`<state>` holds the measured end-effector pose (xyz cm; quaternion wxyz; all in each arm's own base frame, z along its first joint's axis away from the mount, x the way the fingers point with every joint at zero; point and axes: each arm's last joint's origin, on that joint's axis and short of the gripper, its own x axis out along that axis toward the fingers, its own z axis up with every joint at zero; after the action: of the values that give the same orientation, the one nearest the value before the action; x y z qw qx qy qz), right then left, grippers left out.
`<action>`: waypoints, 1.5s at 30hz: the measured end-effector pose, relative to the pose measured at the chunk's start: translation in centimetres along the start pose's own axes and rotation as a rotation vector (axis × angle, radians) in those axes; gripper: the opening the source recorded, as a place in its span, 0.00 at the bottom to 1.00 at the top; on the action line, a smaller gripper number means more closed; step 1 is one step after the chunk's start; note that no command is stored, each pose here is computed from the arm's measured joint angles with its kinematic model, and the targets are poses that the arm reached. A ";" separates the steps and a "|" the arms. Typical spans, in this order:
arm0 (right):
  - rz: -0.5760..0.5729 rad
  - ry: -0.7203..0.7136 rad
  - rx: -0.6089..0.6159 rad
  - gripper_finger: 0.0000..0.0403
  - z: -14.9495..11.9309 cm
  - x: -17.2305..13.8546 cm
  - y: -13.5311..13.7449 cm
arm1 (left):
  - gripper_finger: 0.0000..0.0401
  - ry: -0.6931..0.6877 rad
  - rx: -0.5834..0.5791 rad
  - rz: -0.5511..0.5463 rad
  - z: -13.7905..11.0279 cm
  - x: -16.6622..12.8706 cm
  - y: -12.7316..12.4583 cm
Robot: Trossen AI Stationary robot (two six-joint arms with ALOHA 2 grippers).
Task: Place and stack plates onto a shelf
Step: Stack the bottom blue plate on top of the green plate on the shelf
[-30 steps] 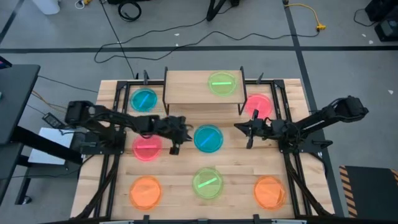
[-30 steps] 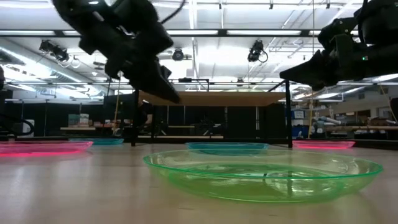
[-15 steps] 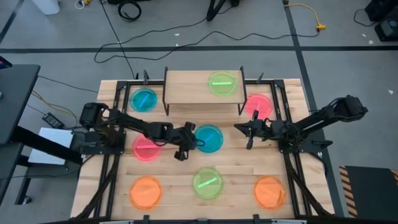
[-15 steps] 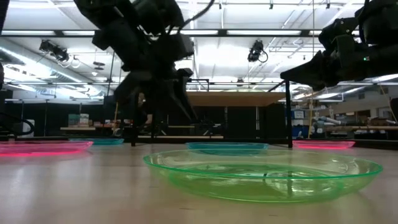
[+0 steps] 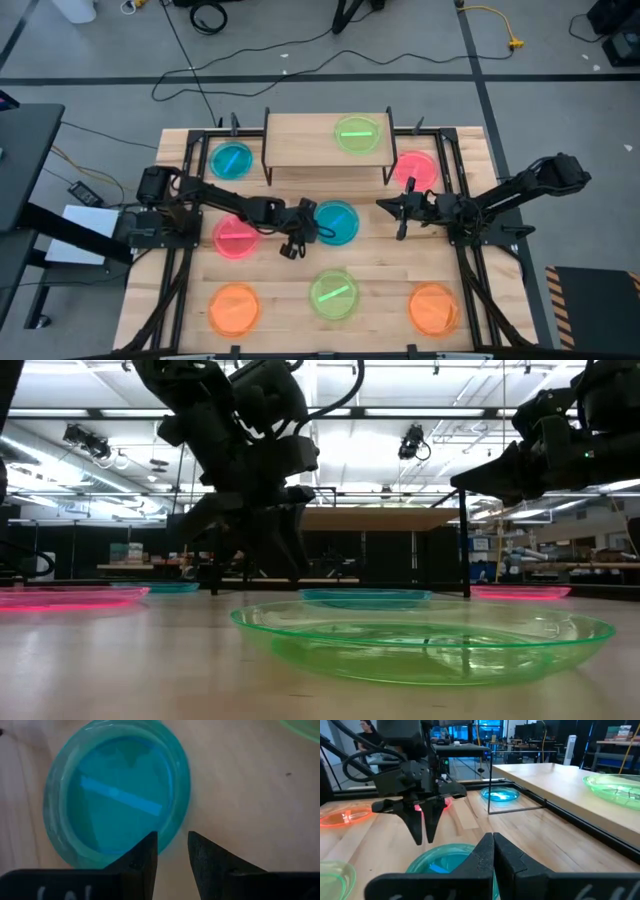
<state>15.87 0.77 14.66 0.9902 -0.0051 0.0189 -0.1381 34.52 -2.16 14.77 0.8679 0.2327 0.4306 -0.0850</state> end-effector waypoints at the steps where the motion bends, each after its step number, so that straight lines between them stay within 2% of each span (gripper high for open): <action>1: 0.000 0.000 0.000 0.02 0.0 0.0 0.0 | 0.29 0.002 0.001 0.008 0.0 0.0 0.1; 11: 0.004 0.000 0.003 0.02 0.0 0.0 0.0 | 0.29 0.013 0.114 -0.002 -0.3 0.8 -0.2; 20: 0.004 -0.007 0.002 0.02 0.1 0.0 0.0 | 0.28 0.028 0.121 -0.006 -0.7 1.7 -0.4; 35: 0.004 -0.014 0.003 0.02 0.1 0.0 0.0 | 0.09 0.084 0.207 0.059 -1.1 2.4 -0.2; 39: 0.005 -0.014 0.003 0.02 0.1 0.0 0.0 | 0.04 0.081 0.235 0.082 -0.3 2.2 -0.1; 45: 0.005 -0.014 0.003 0.02 0.1 0.0 0.0 | 0.03 0.107 0.277 0.115 1.9 1.4 0.2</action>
<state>15.88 0.78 14.81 0.9907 -0.0046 0.0117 -0.1357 36.81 -2.80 14.75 0.8067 0.3787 0.4464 -0.0811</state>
